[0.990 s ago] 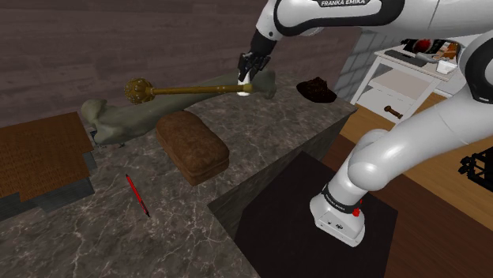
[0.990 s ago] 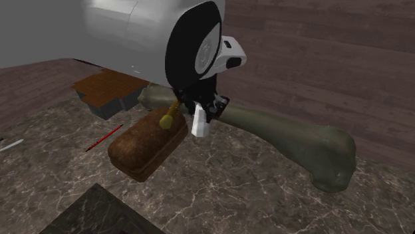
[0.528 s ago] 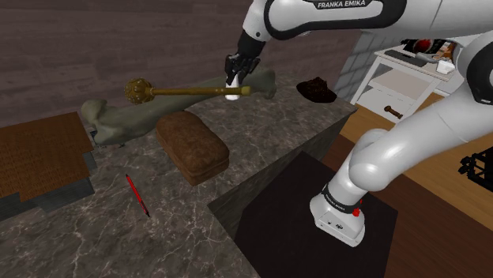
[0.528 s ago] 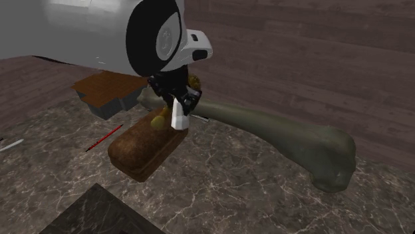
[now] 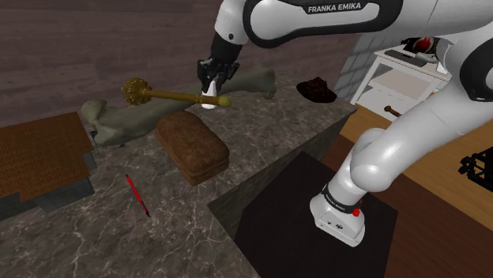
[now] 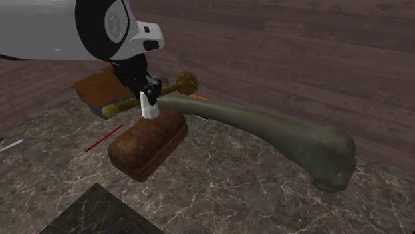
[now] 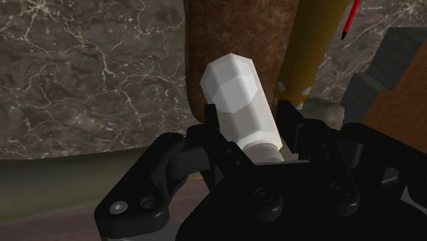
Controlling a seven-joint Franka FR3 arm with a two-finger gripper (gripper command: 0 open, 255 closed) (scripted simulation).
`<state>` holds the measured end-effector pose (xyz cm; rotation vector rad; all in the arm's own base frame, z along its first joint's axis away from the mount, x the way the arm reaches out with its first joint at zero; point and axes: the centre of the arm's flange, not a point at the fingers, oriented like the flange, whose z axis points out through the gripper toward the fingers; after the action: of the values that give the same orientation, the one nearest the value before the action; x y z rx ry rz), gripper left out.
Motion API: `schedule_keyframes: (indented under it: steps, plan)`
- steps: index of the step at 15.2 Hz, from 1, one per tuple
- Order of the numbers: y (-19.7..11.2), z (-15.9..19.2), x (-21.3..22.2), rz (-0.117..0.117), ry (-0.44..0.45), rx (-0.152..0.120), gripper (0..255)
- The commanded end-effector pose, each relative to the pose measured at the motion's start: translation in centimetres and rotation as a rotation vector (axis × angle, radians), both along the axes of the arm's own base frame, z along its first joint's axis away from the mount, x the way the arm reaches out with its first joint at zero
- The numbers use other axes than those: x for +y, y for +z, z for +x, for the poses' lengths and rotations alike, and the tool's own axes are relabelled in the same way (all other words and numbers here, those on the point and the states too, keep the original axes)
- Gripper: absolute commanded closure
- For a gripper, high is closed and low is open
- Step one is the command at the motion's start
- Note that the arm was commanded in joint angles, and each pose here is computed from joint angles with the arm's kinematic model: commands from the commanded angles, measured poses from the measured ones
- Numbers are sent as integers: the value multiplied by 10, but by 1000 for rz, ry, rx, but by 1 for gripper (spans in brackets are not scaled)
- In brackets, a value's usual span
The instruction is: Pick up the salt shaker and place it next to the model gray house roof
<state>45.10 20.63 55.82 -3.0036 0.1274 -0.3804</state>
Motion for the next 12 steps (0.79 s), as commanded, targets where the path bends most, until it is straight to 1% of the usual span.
schedule_keyframes:
  steps: [1, 12]
  plan:
    - [-1, 3, 25, 1, -1, 1, 255]
    - [-1, 3, 171, 1, -1, 1, 255]
